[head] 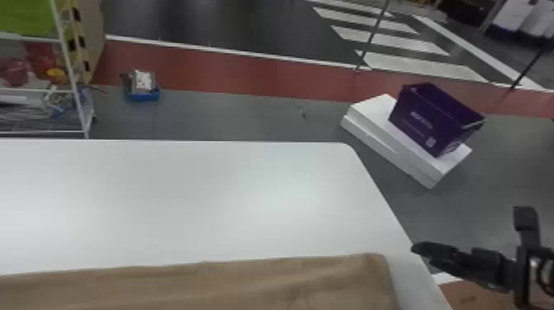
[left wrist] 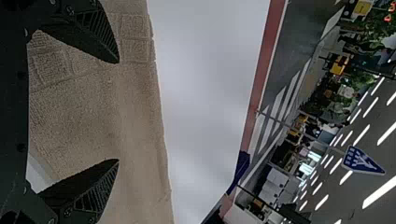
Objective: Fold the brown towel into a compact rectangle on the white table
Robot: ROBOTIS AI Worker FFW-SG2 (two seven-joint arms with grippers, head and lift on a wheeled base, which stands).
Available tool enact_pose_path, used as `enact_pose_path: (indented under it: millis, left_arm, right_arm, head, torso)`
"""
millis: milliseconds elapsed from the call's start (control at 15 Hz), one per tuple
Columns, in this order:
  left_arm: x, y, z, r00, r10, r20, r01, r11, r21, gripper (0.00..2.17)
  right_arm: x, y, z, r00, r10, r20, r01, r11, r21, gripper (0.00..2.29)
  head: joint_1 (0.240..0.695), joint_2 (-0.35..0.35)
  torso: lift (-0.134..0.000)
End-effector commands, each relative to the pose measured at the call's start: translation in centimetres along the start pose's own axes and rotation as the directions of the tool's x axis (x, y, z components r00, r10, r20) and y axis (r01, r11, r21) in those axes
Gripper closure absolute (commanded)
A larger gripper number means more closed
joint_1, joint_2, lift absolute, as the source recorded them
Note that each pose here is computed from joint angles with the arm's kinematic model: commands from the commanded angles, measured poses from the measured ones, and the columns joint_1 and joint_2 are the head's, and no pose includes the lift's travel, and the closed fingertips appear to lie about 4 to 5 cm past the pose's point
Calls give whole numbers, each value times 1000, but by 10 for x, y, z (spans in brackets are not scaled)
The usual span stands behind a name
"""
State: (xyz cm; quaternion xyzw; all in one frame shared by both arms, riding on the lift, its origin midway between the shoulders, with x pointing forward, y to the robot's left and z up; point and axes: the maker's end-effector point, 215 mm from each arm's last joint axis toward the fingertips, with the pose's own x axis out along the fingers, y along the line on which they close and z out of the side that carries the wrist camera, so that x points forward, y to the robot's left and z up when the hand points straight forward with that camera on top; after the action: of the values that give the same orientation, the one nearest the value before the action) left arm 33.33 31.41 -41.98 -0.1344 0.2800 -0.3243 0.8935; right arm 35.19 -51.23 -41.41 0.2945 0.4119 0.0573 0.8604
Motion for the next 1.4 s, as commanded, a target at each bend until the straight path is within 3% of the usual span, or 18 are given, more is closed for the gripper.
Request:
enact_pose_path:
  millis: [0,800,1067,1333]
  left_arm:
    - [0,0,0,1000,0,0,0,1000,0,140]
    - [-1,0,1,1000,-2,2,2,1000,3,140]
    - [-2,-1,-1,1000,0,-2,0,1000,-2,140]
    - [-3,-1,-2,1000,0,-4,0,1000,-4,140]
  right_arm:
    - [0,0,0,1000,0,-1,0,1000,2,76]
    - [4,3,-2,1000,1,-14,-1,1000,1,76]
    - [6,37,-7,998,40,-44,-39,999,13,76]
    - [14,68,-5,995,82,-50,-84,995,-51,76]
  head:
    - [695,-326]
    - [695,-322]
    - [695,-311]
    - [695,-256]
  torso:
    - [-124]
    - [-124]
    - [-124]
    - [-124]
